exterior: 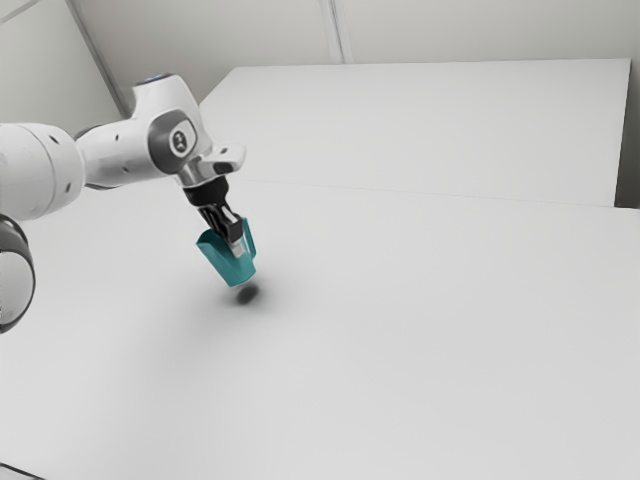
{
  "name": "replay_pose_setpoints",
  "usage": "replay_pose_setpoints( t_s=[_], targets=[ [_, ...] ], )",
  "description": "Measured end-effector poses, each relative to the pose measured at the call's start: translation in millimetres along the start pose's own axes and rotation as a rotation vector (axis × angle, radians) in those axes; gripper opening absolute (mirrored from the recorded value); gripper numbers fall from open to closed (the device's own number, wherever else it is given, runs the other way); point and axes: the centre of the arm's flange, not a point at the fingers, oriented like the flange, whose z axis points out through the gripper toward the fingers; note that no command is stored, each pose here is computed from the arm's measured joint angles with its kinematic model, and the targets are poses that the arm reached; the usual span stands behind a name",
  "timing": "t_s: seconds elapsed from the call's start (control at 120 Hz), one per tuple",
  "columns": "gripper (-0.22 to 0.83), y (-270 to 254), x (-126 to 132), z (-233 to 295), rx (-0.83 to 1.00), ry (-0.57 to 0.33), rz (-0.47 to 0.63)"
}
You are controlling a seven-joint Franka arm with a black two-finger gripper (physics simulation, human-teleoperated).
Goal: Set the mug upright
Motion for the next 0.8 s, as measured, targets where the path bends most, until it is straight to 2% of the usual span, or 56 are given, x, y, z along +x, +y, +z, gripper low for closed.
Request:
replay_pose_setpoints(
  t_s=[0.542, 0.8],
  targets=[
    [-0.16, -5, 12, 26, 0.044, -0.021, -0.063],
    [-0.09, -3, 15, 31, 0.041, -0.02, -0.078]
  ],
)
